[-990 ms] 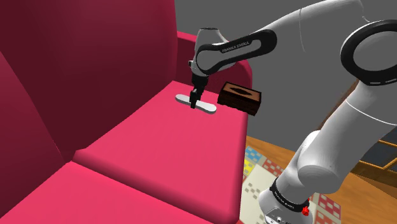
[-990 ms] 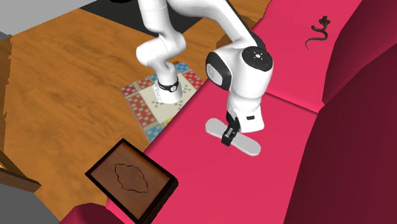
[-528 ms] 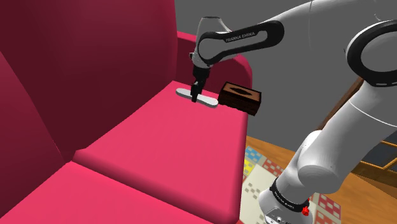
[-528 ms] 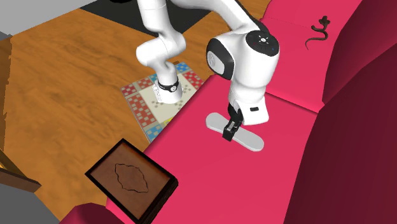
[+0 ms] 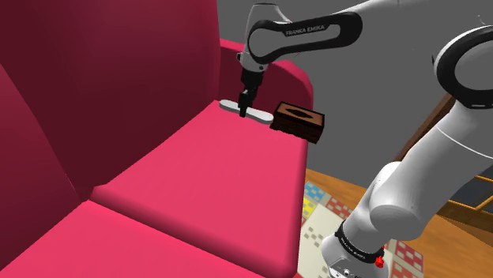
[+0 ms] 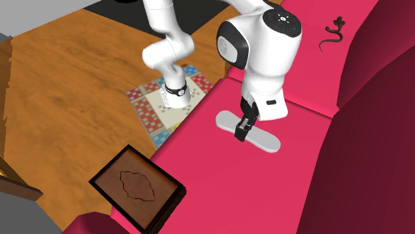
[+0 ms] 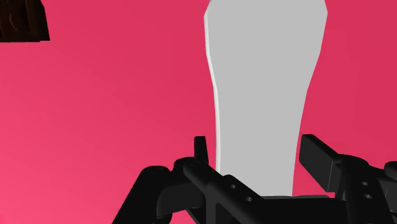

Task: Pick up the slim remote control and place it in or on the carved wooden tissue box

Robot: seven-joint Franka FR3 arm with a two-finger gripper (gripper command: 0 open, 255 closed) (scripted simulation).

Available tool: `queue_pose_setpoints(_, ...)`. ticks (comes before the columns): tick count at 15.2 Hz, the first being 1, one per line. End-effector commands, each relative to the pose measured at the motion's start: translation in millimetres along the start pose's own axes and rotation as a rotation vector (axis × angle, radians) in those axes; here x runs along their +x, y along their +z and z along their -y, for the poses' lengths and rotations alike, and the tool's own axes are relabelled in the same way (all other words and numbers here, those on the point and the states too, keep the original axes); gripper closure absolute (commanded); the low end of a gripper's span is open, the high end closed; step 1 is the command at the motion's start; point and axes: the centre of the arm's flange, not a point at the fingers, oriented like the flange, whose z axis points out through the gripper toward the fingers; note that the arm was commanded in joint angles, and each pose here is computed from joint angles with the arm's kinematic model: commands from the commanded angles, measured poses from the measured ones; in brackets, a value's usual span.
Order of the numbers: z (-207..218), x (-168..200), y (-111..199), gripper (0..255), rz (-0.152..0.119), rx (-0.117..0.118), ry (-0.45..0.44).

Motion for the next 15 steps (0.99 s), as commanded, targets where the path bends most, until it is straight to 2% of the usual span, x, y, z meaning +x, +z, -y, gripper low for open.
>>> queue_pose_setpoints(1,0,-1,-11,255,0.0,0.0,0.0)
queue_pose_setpoints(15,-159,-95,-11,255,0.0,0.0,0.0)
